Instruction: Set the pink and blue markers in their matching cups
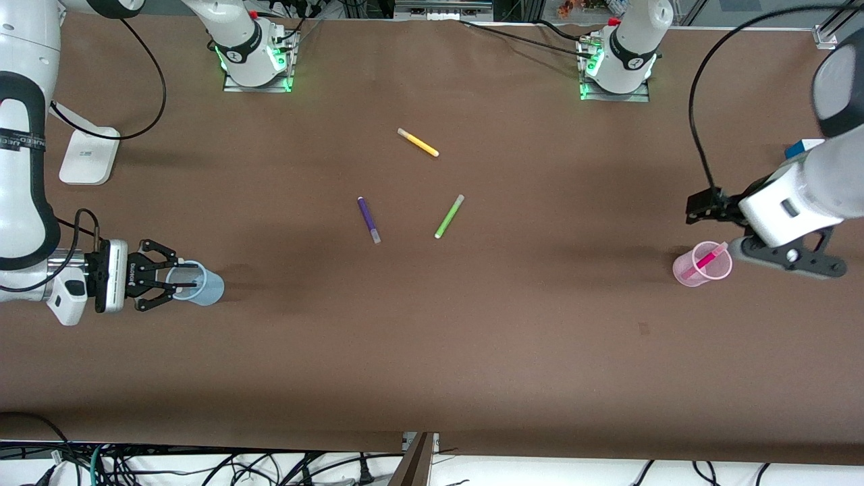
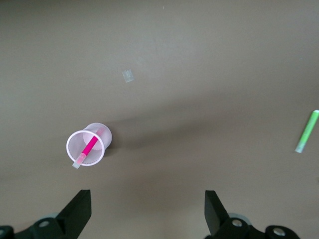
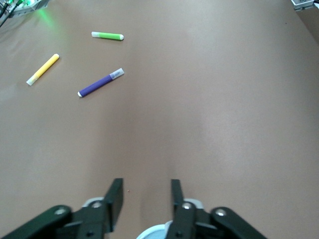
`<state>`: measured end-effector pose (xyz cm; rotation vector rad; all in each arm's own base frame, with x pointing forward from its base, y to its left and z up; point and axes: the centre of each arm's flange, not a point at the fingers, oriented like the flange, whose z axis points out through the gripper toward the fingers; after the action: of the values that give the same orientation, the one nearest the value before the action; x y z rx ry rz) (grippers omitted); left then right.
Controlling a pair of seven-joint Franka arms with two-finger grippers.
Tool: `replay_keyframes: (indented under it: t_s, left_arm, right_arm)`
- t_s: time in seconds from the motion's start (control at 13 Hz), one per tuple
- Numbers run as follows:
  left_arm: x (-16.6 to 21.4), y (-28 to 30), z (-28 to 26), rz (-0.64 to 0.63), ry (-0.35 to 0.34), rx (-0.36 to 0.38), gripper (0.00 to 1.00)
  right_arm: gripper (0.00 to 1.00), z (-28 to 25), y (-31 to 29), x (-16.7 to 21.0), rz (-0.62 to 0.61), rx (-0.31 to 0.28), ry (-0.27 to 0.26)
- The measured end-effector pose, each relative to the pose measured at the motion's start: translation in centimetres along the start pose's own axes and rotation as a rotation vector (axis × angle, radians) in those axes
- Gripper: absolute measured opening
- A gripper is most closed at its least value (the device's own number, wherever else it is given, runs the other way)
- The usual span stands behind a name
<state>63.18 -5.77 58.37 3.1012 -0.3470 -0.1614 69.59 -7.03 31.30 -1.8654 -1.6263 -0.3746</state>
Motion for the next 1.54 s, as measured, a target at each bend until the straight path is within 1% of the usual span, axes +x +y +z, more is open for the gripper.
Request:
replay_keyframes:
  t_s: [0.15,0.23,0.31,0.38,0.46,0.69,0.77,0.85,0.92,1.0,1.08,1.15,1.23,1.31,1.38,1.46,1.54]
  left_arm:
    - [-2.2,0.4,-1.6,-0.009,0.041,0.008,1.0]
    - [-3.2,0.5,-1.6,-0.018,0.055,0.012,1.0]
    - [-4.1,0.4,-1.0,-0.028,0.064,0.015,1.0]
    - [-4.9,0.2,-0.3,-0.036,0.068,0.015,1.0]
    - [-5.5,0.1,0.2,-0.041,0.064,0.014,1.0]
    - [-6.2,0.6,1.1,-0.045,0.054,0.013,1.0]
    - [-6.3,0.6,1.2,-0.049,0.054,0.013,1.0]
    - [-6.3,0.4,1.3,-0.052,0.055,0.013,1.0]
    - [-6.3,0.2,1.2,-0.058,0.057,0.01,1.0]
    - [-6.4,-0.1,1.2,-0.067,0.059,-0.005,1.0]
    - [-6.4,-0.5,1.2,-0.078,0.061,-0.023,1.0]
    - [-6.5,-1.0,1.2,-0.088,0.063,-0.031,1.0]
    - [-6.6,-1.4,1.1,-0.096,0.064,-0.032,1.0]
    - [-6.7,-1.8,1.1,-0.102,0.066,-0.032,1.0]
    - [-6.8,-2.0,1.0,-0.107,0.068,-0.032,1.0]
    - [-6.9,-2.2,0.9,-0.111,0.071,-0.032,1.0]
    - [-6.9,-2.4,0.8,-0.113,0.072,-0.031,1.0]
  right_arm:
    - [0.74,-0.4,-0.4,0.3,0.098,0.017,0.005]
    - [0.85,-0.9,-0.5,0.9,0.165,0.012,-0.002]
    - [0.97,-1.6,-0.7,1.9,0.24,0.004,-0.02]
    - [1.0,-2.4,-1.0,3.0,0.319,-0.006,-0.047]
    - [1.0,-3.2,-1.3,4.1,0.395,-0.015,-0.071]
    - [1.0,-5.7,-2.7,6.7,0.632,-0.017,-0.141]
    - [1.0,-6.7,-3.3,7.5,0.712,-0.017,-0.173]
    - [1.0,-7.7,-4.0,8.6,0.781,-0.028,-0.216]
    - [1.0,-8.8,-4.8,10.1,0.848,-0.06,-0.272]
    - [1.0,-9.7,-5.7,11.9,0.91,-0.112,-0.331]
    - [1.0,-10.6,-6.7,13.9,0.975,-0.18,-0.391]
    - [1.0,-11.3,-8.0,16.1,1.042,-0.251,-0.436]
    - [1.0,-11.9,-9.4,18.3,1.115,-0.315,-0.457]
    - [1.0,-12.6,-10.9,19.9,1.195,-0.364,-0.46]
    - [1.0,-13.1,-12.3,20.9,1.273,-0.395,-0.451]
    - [1.0,-13.5,-13.7,21.3,1.328,-0.411,-0.445]
    - [1.0,-13.7,-15.0,21.1,1.358,-0.423,-0.452]
